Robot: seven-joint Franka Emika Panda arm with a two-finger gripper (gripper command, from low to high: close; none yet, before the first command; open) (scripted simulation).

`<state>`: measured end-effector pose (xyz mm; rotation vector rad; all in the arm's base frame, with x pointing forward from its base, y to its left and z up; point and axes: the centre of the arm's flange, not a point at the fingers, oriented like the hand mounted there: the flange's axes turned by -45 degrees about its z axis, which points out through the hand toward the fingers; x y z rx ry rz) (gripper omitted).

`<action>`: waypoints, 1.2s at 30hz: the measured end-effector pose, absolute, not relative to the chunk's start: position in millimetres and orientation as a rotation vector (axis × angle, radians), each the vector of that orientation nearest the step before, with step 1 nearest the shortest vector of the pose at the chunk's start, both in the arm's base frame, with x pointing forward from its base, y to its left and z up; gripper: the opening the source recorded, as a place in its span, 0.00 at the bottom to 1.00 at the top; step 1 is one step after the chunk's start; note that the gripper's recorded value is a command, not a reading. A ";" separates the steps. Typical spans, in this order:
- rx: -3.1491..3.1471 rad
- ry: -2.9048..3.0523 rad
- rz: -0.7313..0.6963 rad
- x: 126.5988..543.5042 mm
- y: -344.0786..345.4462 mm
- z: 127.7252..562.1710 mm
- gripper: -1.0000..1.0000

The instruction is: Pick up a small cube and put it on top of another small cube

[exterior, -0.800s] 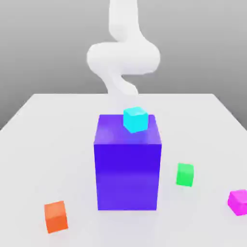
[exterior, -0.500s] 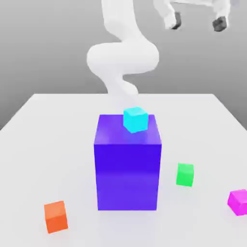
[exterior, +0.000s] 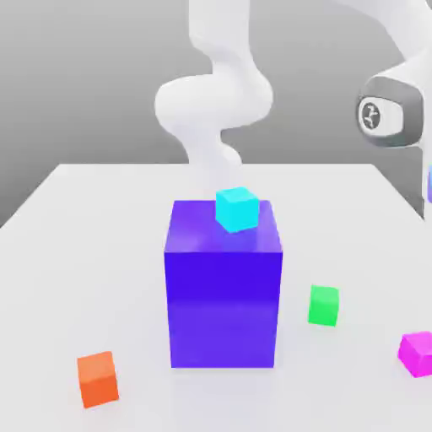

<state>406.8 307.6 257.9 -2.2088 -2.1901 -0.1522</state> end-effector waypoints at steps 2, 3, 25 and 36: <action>-2.094 -2.324 -0.072 389.2 319.3 222.9 0.50; -2.037 -2.383 -0.036 380.6 324.1 206.2 0.50; -2.014 -2.370 0.006 346.0 298.9 210.5 0.00; -2.154 -2.265 0.002 264.7 211.1 243.4 0.00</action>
